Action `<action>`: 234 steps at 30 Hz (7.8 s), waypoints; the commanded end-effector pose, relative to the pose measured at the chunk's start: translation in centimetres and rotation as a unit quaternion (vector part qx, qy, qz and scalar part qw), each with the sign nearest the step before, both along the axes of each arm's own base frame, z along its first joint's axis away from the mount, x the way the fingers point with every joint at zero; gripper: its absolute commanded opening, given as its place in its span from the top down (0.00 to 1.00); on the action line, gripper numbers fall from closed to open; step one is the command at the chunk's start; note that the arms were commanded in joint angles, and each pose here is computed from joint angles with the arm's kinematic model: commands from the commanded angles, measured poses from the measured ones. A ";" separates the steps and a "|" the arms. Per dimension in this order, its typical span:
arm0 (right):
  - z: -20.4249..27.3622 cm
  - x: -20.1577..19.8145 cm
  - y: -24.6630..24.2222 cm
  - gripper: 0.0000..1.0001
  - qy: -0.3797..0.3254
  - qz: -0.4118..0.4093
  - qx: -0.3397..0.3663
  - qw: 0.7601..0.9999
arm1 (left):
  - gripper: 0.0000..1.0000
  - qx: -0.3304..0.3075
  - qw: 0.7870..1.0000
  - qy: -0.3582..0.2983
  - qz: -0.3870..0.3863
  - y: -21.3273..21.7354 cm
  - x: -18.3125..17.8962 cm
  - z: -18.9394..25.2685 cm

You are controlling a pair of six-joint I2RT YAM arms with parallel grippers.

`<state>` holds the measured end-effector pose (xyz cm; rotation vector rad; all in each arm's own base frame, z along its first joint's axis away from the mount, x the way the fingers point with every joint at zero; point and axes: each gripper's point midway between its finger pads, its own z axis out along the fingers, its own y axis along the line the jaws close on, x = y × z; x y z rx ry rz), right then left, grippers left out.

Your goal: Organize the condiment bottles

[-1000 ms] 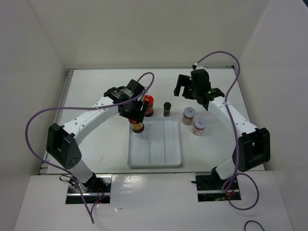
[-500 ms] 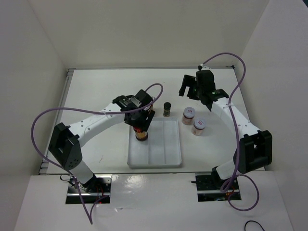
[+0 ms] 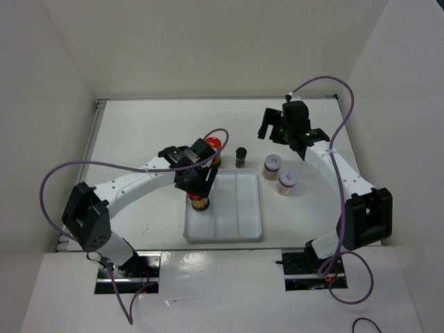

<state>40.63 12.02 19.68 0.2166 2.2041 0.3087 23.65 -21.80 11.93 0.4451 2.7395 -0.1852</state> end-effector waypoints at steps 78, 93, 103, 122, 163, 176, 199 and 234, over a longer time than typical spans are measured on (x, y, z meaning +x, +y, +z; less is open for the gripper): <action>0.8 0.2 -4.0 0.01 -0.010 -0.021 0.003 1.000 | 0.00 -0.075 0.977 -0.192 0.059 -1.6 19.2 9.6; 0.4 0.0 -3.7 0.01 -0.005 -0.014 0.007 1.000 | 0.00 -0.109 0.981 -0.160 0.012 -2.7 17.6 8.2; 0.0 -0.1 -3.9 0.01 -0.001 -0.018 0.004 1.000 | 0.00 -0.074 0.989 -0.127 -0.003 -3.6 18.1 4.5; -1.1 0.4 -4.0 0.01 0.013 -0.021 -0.002 1.000 | 0.03 -0.029 0.995 -0.099 -0.002 -4.6 19.0 0.5; -1.1 0.6 -3.8 0.01 0.014 -0.018 0.001 1.000 | 0.55 -0.040 0.986 -0.160 0.008 -3.4 18.7 7.4; -1.1 0.5 -3.6 0.01 0.014 -0.014 0.004 1.000 | 0.55 -0.041 0.986 -0.160 -0.017 -3.0 15.4 10.5; -1.8 0.7 -3.7 0.01 0.023 -0.018 -0.001 1.000 | 0.55 -0.057 0.992 -0.109 -0.025 -1.6 9.1 7.1; -1.1 1.2 -3.7 0.01 0.023 -0.018 -0.001 1.000 | 0.40 -0.024 0.997 -0.067 -0.010 -1.0 7.6 0.1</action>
